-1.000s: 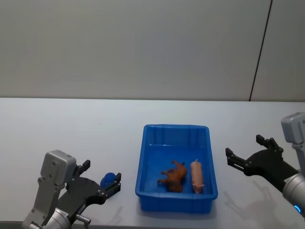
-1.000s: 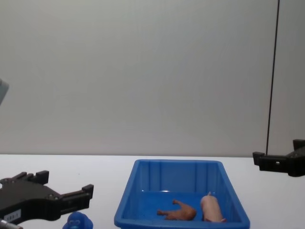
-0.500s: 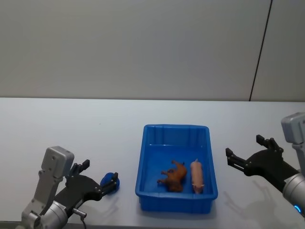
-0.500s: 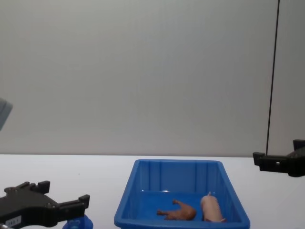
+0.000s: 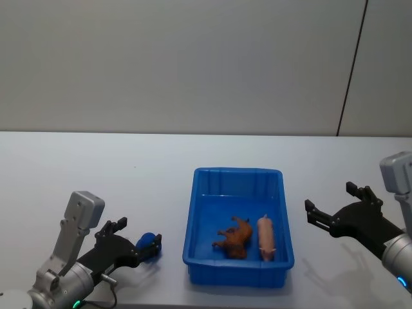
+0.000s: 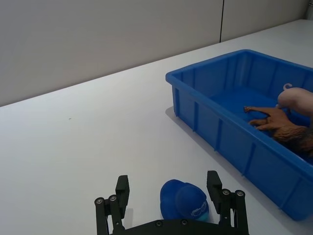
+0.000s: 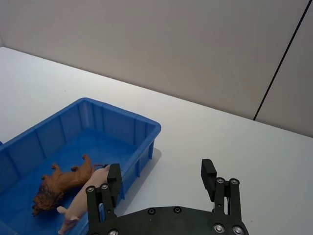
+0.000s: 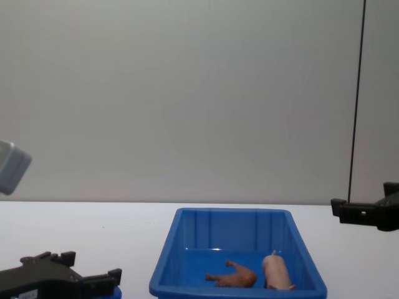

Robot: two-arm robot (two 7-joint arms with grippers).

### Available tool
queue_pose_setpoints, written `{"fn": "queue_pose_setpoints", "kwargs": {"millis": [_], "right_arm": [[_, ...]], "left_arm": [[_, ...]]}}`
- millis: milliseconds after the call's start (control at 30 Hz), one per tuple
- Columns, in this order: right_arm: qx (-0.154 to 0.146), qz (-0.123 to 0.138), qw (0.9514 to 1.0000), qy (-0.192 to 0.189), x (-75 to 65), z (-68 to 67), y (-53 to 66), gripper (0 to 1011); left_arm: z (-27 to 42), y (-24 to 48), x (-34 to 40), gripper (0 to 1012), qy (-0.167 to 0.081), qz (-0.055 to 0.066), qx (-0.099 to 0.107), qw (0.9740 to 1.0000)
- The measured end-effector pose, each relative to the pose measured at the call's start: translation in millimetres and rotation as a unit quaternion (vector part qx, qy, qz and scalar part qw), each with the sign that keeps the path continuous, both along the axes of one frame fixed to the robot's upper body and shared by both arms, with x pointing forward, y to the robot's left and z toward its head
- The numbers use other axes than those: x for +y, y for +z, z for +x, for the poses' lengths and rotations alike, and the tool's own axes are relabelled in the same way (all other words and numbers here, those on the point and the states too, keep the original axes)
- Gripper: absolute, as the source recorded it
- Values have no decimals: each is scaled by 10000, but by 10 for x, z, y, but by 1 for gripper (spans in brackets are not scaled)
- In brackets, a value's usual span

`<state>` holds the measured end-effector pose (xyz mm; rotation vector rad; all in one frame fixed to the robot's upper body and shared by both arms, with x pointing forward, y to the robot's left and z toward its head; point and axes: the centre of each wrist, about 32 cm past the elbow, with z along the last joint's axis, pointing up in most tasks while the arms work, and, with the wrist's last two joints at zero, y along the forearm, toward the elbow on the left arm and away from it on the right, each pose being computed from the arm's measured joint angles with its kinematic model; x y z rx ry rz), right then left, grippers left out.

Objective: Pick up the two dolls from the table and place them into the box.

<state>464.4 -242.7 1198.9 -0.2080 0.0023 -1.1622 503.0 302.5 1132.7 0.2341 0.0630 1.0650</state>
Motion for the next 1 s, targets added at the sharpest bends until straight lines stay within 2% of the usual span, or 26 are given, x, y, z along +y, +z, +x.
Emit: {"fn": "queue_pose_setpoints", "kwargs": {"millis": [433, 667, 900, 1000], "right_arm": [[0, 0, 10000, 0, 0, 0, 0, 1003], [0, 0, 10000, 0, 0, 0, 0, 1004], [0, 0, 10000, 0, 0, 0, 0, 1003], [0, 0, 10000, 0, 0, 0, 0, 1003]], "left_arm": [[207, -22, 24, 1001, -273, 83, 311, 9991], [244, -5, 9, 994, -384, 151, 431, 9982], [257, 10, -8, 861, -418, 179, 483, 9978], [264, 26, -27, 748, -432, 182, 494, 9977]]}}
